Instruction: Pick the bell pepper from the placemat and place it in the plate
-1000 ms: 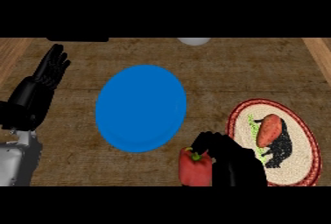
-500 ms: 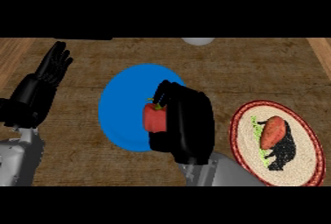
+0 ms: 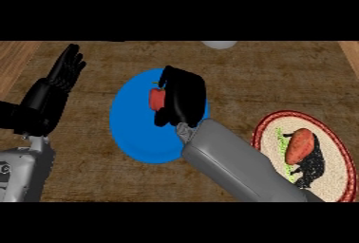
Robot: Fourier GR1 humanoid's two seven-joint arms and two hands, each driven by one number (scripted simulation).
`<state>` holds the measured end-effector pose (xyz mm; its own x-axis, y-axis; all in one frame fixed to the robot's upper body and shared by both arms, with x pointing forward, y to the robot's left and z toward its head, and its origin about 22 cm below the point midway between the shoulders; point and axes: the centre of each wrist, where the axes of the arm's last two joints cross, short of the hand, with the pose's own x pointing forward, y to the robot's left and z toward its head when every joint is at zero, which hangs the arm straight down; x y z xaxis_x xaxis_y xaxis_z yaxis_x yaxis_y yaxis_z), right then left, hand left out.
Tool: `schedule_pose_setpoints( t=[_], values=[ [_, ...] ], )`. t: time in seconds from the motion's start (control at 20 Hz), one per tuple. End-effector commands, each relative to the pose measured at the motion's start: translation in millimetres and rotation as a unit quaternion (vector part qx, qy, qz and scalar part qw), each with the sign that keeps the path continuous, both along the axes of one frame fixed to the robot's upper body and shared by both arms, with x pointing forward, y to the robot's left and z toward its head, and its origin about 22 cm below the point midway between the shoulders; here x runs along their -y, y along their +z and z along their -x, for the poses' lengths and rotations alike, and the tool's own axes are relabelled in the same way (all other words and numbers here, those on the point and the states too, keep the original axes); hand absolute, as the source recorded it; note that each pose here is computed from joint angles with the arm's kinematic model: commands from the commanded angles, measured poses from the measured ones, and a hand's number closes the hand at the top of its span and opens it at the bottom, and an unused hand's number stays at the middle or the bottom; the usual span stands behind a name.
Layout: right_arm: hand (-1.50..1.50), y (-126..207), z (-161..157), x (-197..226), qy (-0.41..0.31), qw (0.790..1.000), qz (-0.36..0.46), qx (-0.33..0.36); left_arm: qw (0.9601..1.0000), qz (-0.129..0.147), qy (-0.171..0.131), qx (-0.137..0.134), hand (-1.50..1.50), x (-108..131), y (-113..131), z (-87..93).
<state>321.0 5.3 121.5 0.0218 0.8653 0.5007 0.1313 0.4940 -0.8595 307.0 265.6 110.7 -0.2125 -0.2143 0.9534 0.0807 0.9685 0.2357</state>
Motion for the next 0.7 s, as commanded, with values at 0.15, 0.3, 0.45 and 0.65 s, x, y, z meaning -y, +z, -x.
schedule_pose_setpoints(
  t=[0.15, 0.3, 0.45, 0.65],
  values=[
    [1.50, -29.9, -35.4, 2.1, -0.060, 0.997, -0.042, -0.037, 0.9999, -0.002, -0.013, 0.003, 0.00, -3.3, -1.6, -5.8],
    [-1.50, -35.3, -36.8, 0.6, -0.087, 0.992, -0.072, -0.051, 0.9998, -0.007, -0.019, 0.005, 0.00, 13.8, 3.5, -8.4],
    [-1.50, -36.2, -45.9, 6.7, -0.064, 0.990, -0.111, -0.052, 0.9997, 0.002, -0.020, 0.014, 0.00, 2.6, -1.0, -9.5],
    [-1.50, -30.2, -49.1, 4.3, -0.046, 0.986, -0.157, -0.024, 0.9996, 0.004, -0.024, 0.011, 0.00, 23.9, -4.1, -9.3]
  ],
)
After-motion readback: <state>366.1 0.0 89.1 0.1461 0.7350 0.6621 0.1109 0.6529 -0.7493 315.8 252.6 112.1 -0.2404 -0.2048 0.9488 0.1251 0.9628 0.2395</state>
